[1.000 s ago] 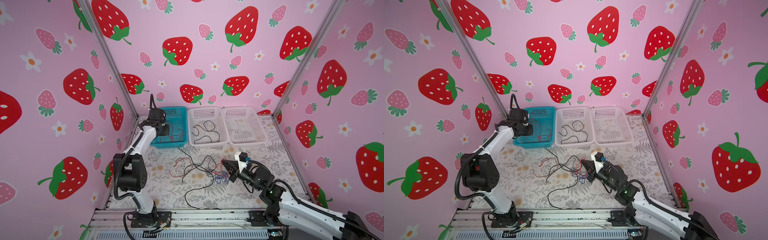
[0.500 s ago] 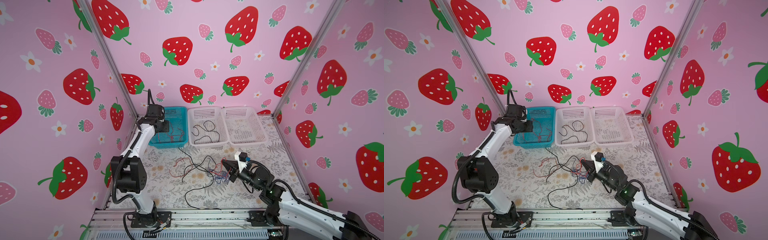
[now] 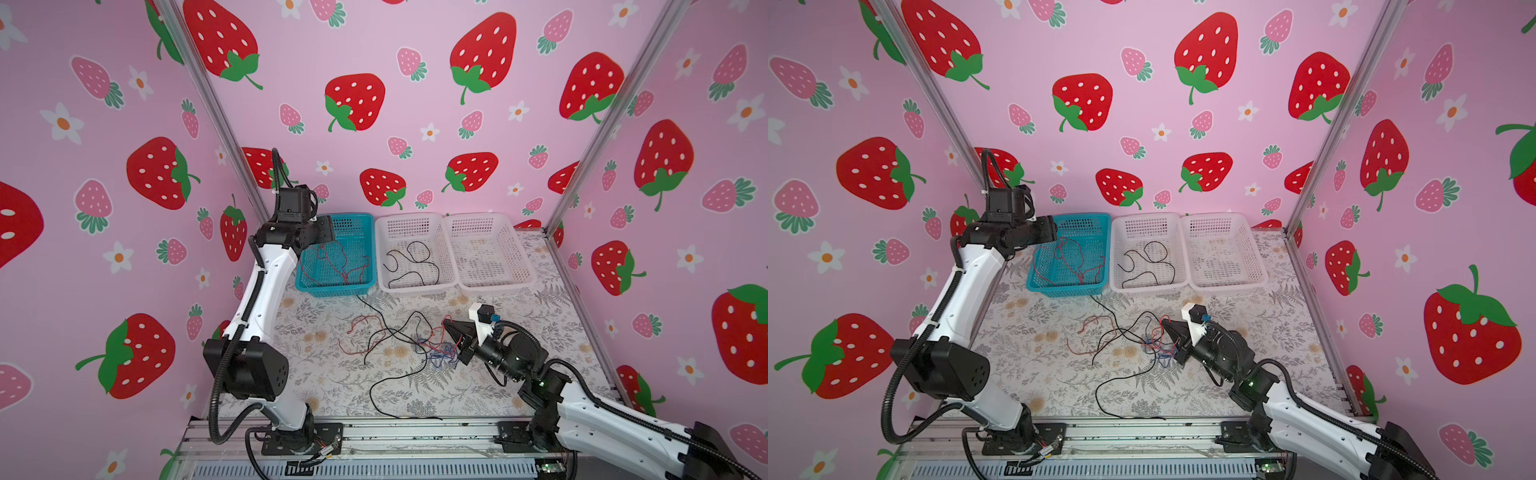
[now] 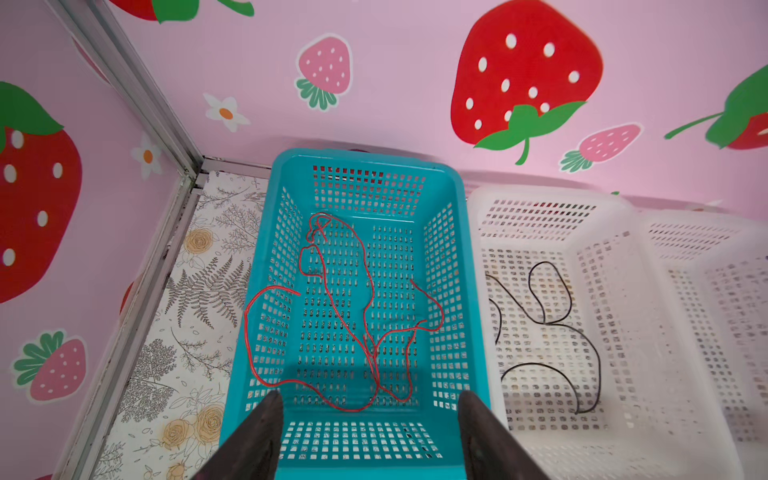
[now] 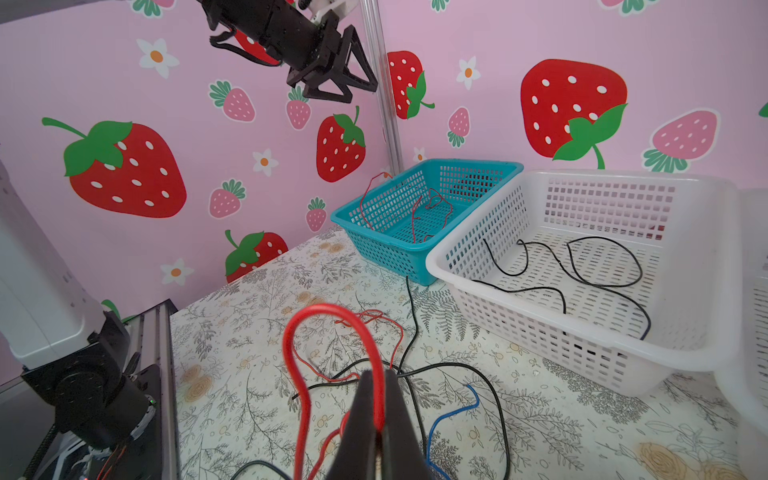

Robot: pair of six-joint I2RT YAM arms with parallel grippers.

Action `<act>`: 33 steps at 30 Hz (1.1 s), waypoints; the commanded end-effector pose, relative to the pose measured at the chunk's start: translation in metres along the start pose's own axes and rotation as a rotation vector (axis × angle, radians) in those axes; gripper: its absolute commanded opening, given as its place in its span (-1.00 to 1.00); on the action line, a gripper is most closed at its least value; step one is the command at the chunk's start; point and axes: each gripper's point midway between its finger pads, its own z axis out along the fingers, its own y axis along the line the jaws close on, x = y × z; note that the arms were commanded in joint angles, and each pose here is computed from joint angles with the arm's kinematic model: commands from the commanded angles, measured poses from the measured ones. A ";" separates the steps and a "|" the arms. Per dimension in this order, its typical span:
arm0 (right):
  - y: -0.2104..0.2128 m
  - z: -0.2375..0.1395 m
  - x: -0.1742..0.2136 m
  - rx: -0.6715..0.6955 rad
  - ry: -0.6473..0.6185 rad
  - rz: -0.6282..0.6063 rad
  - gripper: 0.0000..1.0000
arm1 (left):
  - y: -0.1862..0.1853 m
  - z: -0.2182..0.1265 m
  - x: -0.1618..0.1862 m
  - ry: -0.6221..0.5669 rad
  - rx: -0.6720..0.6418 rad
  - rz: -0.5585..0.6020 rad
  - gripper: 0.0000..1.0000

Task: Untangle the cables
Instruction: 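Lower the red cable into the teal basket and open the left gripper, then carry the red cable to the teal basket with right gripper while left withdraws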

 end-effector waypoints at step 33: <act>-0.003 0.177 -0.079 0.093 0.300 -0.051 -1.00 | 0.058 -0.104 0.219 -0.164 0.017 -0.330 0.98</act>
